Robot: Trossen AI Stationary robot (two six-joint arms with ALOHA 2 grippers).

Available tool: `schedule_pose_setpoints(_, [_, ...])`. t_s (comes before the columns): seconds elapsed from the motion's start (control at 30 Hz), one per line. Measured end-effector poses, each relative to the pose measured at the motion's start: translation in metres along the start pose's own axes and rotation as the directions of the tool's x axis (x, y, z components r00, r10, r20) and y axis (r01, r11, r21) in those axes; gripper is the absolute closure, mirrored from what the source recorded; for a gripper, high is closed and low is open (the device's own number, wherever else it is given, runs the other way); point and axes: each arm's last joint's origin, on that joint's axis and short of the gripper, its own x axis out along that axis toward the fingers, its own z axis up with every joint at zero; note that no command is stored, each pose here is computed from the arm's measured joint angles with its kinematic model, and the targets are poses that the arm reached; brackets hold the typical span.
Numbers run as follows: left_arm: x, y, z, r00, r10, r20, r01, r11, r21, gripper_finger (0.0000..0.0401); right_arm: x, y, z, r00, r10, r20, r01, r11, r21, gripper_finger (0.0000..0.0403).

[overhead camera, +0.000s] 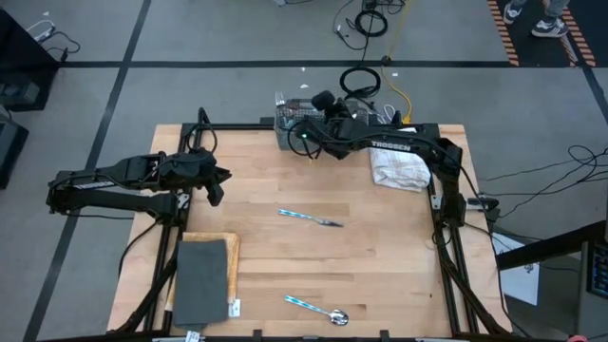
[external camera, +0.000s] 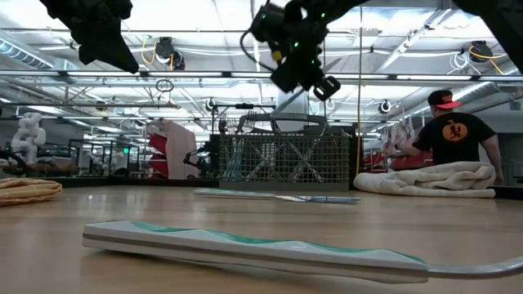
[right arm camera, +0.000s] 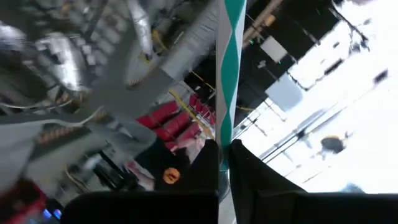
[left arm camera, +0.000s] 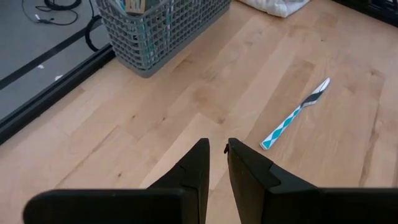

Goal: Sort silverware
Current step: Put the knife into the silverware basket

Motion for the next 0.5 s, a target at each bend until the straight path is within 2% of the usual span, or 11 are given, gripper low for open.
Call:
schedule_pose_setpoints(0.1, [0.0,0.0,0.0,1.0,0.002,0.001,-0.002,1.0,0.0,0.0338,0.009,0.006,0.011,1.0,0.016,-0.007,-0.016,0.996,-0.09,0.0403])
schedule_pose_setpoints(0.5, [0.0,0.0,0.0,1.0,0.007,-0.002,-0.007,1.0,0.01,0.0338,0.026,0.023,0.041,0.999,0.049,-0.013,-0.05,0.983,-0.179,0.0402])
